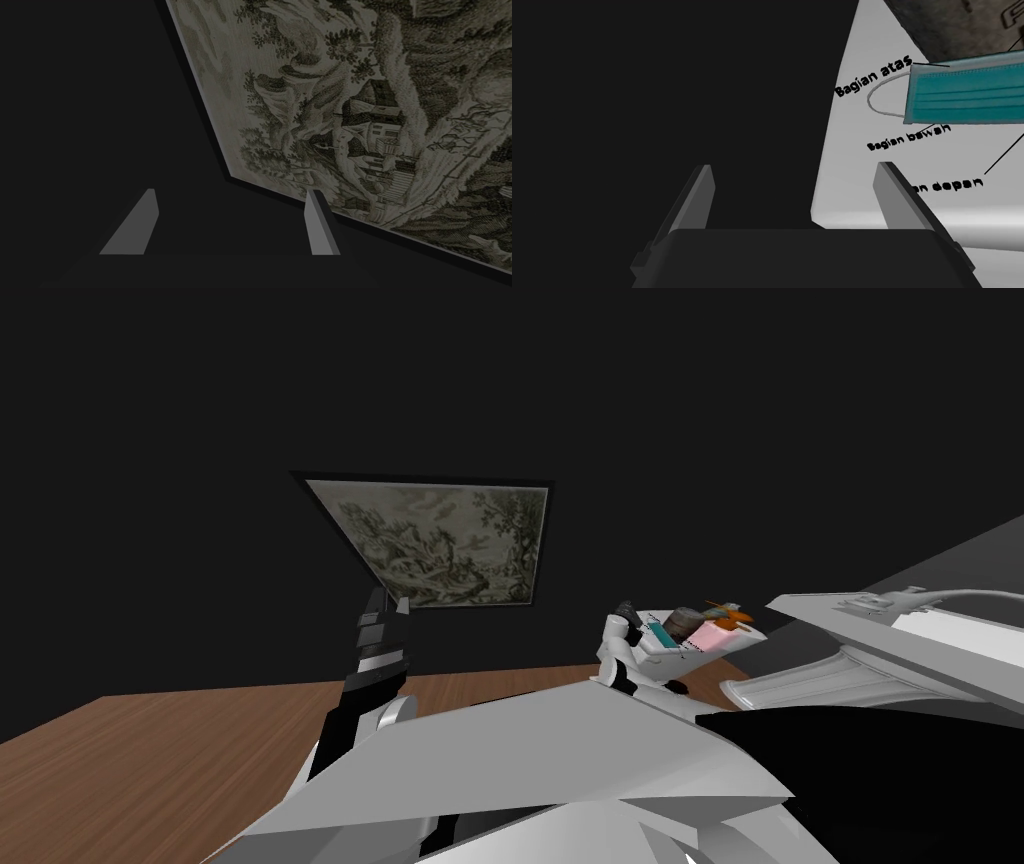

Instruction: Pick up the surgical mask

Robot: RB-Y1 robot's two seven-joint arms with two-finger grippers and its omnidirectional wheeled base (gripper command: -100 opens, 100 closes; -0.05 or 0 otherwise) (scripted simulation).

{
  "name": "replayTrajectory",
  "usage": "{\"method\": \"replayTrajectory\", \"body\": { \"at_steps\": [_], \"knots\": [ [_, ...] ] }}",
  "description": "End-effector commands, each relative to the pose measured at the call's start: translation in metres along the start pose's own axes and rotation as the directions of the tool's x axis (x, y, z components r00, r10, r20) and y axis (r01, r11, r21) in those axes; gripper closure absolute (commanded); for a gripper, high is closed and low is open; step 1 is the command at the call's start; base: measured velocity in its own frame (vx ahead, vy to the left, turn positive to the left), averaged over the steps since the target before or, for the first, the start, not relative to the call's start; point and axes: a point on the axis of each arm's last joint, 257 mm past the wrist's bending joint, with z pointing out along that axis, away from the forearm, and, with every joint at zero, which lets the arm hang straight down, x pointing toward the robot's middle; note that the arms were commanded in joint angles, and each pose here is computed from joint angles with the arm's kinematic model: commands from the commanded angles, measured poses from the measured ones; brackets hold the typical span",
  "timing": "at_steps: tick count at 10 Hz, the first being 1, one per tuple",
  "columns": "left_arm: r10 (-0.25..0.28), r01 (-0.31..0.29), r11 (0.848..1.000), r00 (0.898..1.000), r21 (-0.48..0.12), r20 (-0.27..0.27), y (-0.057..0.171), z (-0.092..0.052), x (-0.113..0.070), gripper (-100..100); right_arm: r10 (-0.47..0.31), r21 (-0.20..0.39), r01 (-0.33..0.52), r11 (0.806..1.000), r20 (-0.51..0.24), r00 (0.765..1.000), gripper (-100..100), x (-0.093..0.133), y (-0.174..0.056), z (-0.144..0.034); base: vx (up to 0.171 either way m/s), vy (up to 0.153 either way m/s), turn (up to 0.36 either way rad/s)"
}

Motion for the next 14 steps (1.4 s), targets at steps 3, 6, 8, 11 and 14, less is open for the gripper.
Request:
{"method": "replayTrajectory", "body": {
  "at_steps": [3,6,8,11,14],
  "knots": [
    [0.0,0.0,1.0,1.0,0.0,0.0,0.0,0.0,0.0,0,0.001,0.092,-0.005,0.996,0.048,0.999,-100,-0.004,-0.047,0.006,-0.057,-0.012,-0.003],
    [0.0,0.0,1.0,1.0,0.0,0.0,0.0,0.0,0.0,0,-0.026,0.194,0.009,0.981,0.085,0.996,-100,-0.006,-0.099,0.011,-0.057,-0.026,-0.011],
    [0.0,0.0,1.0,1.0,0.0,0.0,0.0,0.0,0.0,0,-0.05,0.258,0.02,0.966,0.114,0.992,-100,-0.009,-0.128,0.012,-0.083,-0.037,-0.013],
    [0.0,0.0,1.0,1.0,0.0,0.0,0.0,0.0,0.0,0,-0.082,0.322,0.031,0.946,0.145,0.986,-100,-0.013,-0.156,0.011,-0.04,-0.032,-0.008],
    [0.0,0.0,1.0,1.0,0.0,0.0,0.0,0.0,0.0,0,-0.12,0.385,0.045,0.922,0.174,0.977,-100,-0.017,-0.183,0.009,-0.041,-0.033,-0.007]
  ]
}}
